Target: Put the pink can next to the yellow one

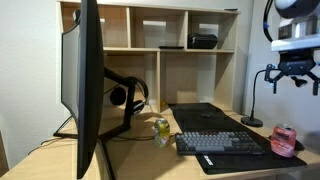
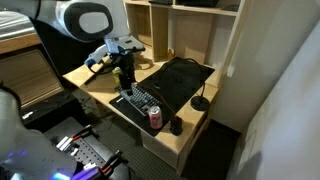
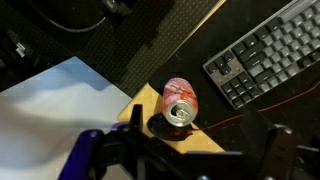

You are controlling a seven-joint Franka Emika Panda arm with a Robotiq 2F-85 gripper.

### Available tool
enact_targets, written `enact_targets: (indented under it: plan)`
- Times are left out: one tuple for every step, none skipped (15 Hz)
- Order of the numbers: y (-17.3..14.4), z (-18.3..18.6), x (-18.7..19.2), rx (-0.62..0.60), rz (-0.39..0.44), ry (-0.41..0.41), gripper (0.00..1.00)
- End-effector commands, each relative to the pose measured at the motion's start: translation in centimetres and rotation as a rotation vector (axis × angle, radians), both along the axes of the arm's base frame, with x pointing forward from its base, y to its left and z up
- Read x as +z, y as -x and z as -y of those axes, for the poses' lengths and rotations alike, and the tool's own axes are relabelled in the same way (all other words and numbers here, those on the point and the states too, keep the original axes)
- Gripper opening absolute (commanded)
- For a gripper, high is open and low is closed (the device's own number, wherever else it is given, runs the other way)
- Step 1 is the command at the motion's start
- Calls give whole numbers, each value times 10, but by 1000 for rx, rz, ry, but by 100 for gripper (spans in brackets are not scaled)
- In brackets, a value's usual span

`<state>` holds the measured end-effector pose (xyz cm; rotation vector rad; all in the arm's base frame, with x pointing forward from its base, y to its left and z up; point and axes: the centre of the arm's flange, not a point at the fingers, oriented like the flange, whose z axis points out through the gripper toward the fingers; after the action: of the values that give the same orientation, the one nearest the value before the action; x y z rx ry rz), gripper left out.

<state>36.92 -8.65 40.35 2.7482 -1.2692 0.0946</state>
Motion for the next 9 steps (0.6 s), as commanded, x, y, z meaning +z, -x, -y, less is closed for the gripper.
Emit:
enact_targets:
  plan:
    - [12, 1, -40, -85, 1, 73, 100]
    - [3, 0, -23, -48, -6, 34, 100]
    - [4, 0, -28, -55, -14, 37, 100]
    - [3, 0, -27, -55, -12, 37, 100]
    - [2, 0, -25, -55, -8, 38, 100]
    - [2, 0, -24, -55, -5, 38, 100]
    - [-6, 6, -39, -102, 1, 55, 100]
    - [-8, 13, -50, -149, 26, 68, 100]
    - [-9, 18, -56, -188, 47, 68, 100]
